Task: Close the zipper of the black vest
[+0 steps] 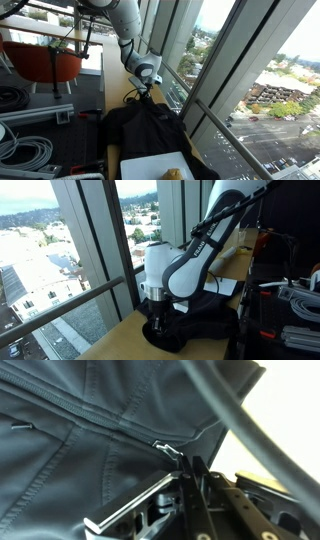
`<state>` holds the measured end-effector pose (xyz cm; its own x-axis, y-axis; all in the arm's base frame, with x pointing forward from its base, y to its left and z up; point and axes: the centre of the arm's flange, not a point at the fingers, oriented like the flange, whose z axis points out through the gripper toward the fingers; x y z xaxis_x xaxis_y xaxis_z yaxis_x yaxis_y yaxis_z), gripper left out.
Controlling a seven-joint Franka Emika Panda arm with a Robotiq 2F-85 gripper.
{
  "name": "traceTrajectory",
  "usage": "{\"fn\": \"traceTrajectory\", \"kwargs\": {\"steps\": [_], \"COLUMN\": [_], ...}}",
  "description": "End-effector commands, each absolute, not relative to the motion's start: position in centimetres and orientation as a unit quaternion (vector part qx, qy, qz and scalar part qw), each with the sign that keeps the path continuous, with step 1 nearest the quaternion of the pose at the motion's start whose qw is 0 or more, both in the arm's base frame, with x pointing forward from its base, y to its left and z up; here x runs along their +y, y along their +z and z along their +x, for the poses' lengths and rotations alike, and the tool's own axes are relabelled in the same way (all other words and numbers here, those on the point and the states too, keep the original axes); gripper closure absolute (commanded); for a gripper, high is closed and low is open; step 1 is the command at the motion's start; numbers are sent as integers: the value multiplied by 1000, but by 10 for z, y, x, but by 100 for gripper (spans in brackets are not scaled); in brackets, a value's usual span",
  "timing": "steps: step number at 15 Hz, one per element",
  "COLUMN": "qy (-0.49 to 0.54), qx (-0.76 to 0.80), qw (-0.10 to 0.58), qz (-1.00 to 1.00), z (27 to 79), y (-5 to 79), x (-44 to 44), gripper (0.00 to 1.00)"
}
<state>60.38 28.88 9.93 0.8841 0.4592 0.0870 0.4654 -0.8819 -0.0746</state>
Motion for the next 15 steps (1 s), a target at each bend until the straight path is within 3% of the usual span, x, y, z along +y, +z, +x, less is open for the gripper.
{"fn": "traceTrajectory", "kwargs": {"steps": [1, 7, 8, 9, 11, 15], "qy": [-38, -35, -35, -37, -44, -66], "qx": [-243, -247, -245, -244, -242, -240], "qw": [47, 44, 44, 44, 48, 58], "qz": [-968, -967, -968, -968, -968, -967], "z": [614, 615, 615, 615, 614, 608], "y": [97, 97, 99, 102, 114, 151], "x": [314, 317, 318, 317, 321, 326], "gripper": [98, 98, 89, 67, 62, 34]}}
